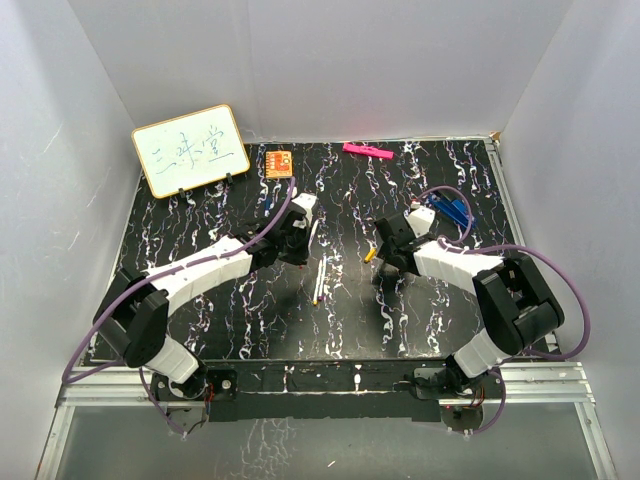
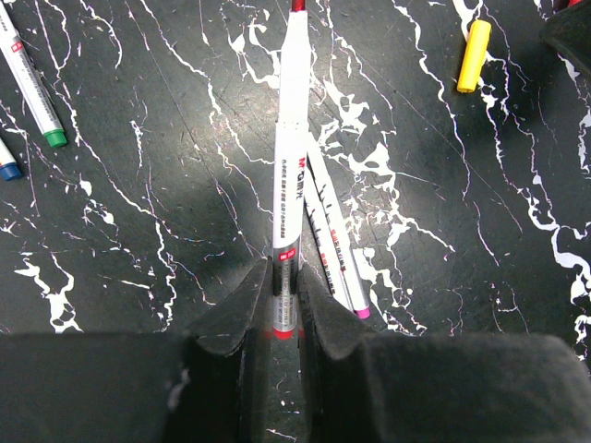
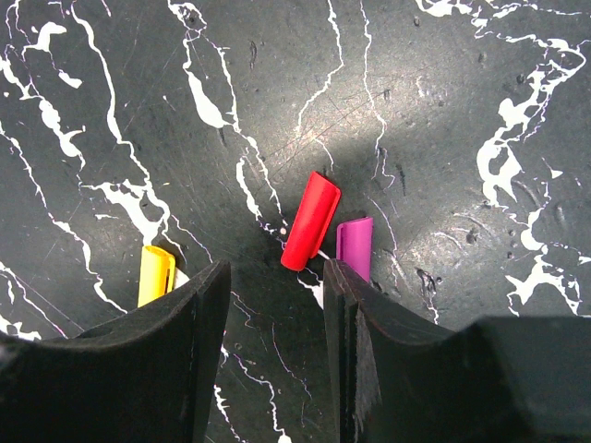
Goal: Insert the pens into the pen caps
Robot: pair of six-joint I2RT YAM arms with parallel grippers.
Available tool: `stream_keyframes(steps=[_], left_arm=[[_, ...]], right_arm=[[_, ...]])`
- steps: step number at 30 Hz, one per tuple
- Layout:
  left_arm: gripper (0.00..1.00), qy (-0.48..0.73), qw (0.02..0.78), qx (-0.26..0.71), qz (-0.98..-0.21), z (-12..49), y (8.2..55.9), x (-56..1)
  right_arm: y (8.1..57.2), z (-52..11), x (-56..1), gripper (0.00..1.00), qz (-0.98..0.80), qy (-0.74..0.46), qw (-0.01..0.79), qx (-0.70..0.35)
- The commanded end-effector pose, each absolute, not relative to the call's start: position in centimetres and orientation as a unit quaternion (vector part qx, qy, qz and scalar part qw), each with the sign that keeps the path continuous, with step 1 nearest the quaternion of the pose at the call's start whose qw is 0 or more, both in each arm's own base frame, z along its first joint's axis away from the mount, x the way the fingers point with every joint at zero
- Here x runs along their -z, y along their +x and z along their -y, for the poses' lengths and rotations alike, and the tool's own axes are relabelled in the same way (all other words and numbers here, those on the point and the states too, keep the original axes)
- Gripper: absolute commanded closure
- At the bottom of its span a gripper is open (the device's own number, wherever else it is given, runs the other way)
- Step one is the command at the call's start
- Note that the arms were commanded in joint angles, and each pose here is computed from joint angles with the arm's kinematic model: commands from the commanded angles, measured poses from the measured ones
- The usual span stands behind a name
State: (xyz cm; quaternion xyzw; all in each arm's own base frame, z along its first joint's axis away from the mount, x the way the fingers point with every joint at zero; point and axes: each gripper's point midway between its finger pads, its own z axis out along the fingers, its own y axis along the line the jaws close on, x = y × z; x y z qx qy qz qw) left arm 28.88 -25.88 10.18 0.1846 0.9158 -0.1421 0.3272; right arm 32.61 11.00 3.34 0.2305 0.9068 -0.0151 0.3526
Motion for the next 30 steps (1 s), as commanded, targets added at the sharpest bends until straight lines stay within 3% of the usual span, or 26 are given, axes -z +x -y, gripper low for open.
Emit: stream_keyframes(steps=[1, 30], left_arm=[[1.0, 0.19, 0.328, 0.148, -0.913, 26.3, 28.8, -10.2], [1.0, 0.189, 0.315, 0.143, -0.919, 26.2, 28.7, -9.4]], right_arm=[[34.7, -10.9, -5.5, 0.58, -0.886, 0.25, 0.391, 0.009], [35.2, -8.9, -3.4, 0.59, -0.883, 0.278, 0.377, 0.034]])
